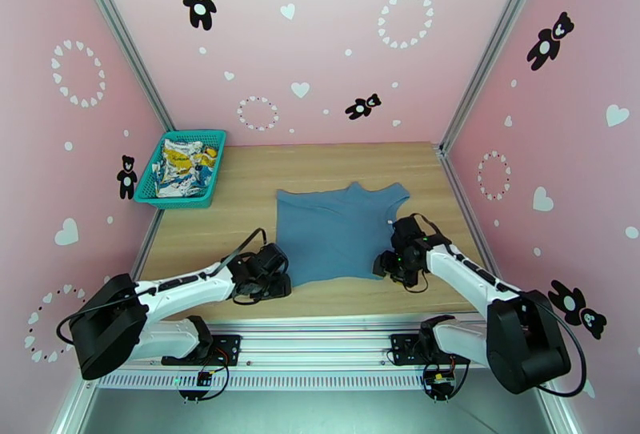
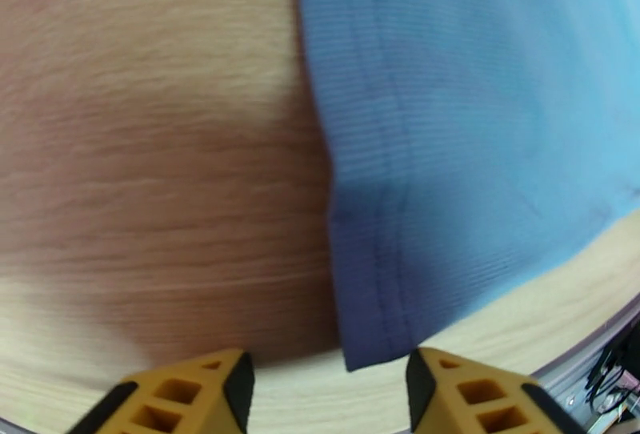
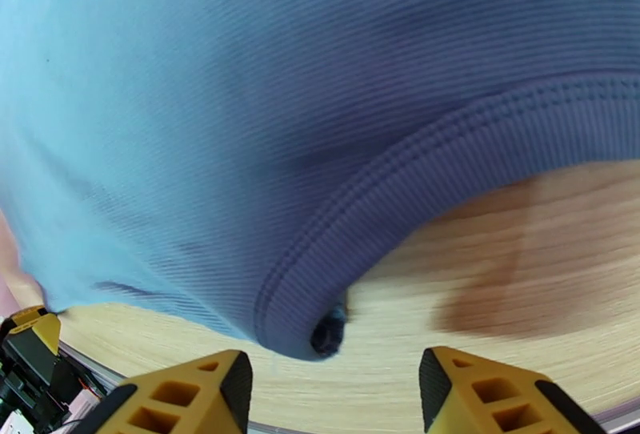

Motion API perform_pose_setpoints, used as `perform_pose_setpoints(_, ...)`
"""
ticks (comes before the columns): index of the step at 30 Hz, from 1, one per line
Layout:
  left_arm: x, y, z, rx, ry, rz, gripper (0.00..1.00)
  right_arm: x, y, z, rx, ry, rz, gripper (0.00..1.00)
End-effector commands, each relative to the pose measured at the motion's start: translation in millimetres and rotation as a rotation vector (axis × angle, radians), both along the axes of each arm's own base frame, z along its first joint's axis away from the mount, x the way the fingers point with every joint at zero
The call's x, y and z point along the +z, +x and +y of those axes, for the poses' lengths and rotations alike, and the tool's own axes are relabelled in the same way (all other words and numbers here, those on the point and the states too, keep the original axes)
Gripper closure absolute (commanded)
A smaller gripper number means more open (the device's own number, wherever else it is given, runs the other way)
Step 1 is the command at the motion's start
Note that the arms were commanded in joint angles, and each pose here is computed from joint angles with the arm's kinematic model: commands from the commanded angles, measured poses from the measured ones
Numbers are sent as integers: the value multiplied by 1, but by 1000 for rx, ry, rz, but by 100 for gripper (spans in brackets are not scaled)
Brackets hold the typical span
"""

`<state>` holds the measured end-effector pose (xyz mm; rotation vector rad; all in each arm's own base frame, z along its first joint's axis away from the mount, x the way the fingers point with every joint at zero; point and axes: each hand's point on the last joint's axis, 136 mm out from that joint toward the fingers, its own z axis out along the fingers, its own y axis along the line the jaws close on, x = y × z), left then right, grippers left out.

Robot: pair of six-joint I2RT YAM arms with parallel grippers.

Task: Fold and stack the mixed laundry pile

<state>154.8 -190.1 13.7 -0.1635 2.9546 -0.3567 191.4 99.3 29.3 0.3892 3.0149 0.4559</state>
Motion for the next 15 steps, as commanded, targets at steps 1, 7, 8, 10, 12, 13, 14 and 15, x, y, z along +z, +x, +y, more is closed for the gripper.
perform_pose_setpoints(1,-1,21,-2,36,34,-100,74,-1,8,1,-9,-28,-22,42)
perform_pose_setpoints(7,24,36,23,83,135,-223,100,22,19,-11,17,-110,-93,43)
perform_pose_setpoints(8,26,36,22,78,127,-224,100,25,19,-12,24,-116,-96,43)
perform_pose_setpoints(10,26,34,19,70,112,-210,100,31,20,-12,37,-126,-102,43)
perform_pose_setpoints(12,23,28,22,69,114,-185,100,37,21,-13,52,-146,-113,43)
perform_pose_setpoints(13,23,25,23,66,113,-177,100,39,22,-12,62,-155,-120,43)
perform_pose_setpoints(14,25,22,22,58,93,-174,100,40,23,-10,79,-160,-125,43)
perform_pose_setpoints(15,27,20,17,43,63,-169,100,40,24,-7,95,-163,-126,43)
